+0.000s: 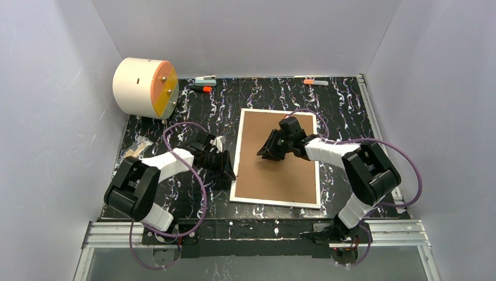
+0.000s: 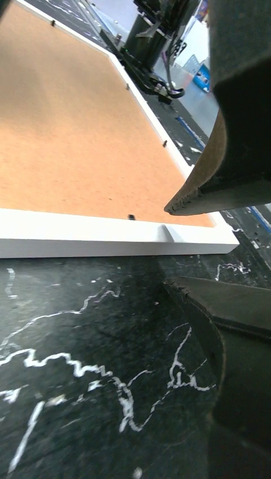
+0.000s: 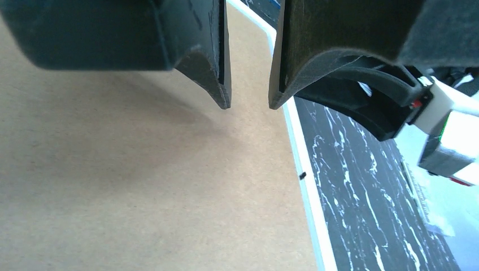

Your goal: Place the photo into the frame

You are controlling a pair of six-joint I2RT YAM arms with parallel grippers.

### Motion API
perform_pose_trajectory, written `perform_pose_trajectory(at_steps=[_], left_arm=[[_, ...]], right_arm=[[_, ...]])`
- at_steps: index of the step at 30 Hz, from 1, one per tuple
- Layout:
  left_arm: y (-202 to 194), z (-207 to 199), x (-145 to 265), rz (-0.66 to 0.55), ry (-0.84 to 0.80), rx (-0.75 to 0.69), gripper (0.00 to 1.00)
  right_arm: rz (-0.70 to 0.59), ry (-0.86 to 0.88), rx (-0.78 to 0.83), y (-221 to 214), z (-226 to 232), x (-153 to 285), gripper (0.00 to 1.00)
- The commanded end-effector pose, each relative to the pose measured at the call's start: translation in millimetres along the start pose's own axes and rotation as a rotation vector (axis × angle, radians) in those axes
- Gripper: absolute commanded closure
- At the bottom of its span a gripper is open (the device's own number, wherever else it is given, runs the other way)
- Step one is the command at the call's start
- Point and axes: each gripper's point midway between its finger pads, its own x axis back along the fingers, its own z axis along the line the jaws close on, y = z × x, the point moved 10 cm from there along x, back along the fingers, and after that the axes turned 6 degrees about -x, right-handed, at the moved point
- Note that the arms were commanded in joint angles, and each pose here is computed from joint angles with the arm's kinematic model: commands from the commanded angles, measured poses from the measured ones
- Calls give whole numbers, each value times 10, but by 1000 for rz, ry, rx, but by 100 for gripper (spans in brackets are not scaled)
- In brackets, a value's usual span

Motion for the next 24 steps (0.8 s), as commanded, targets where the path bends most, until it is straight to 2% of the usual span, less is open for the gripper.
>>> perform_pose_trajectory(at_steps=[1,6,13,18,24], left_arm=[[148,111,-87,-65,122,-19,56],[277,109,-236,-60,94,-3,57],[324,116,-411,-30,28,38,72],[277,157,-415,-8,49,26,76],[295,209,-413,-5,125,19,77]], right_arm=[[26,8,47,46,43,26,60],[64,3,48,53,-35,-139,60],[157,35,48,-18,-105,-403,62],[208,71,61,-66,-9,-539,63],[188,181,83,46,295,-516,64]])
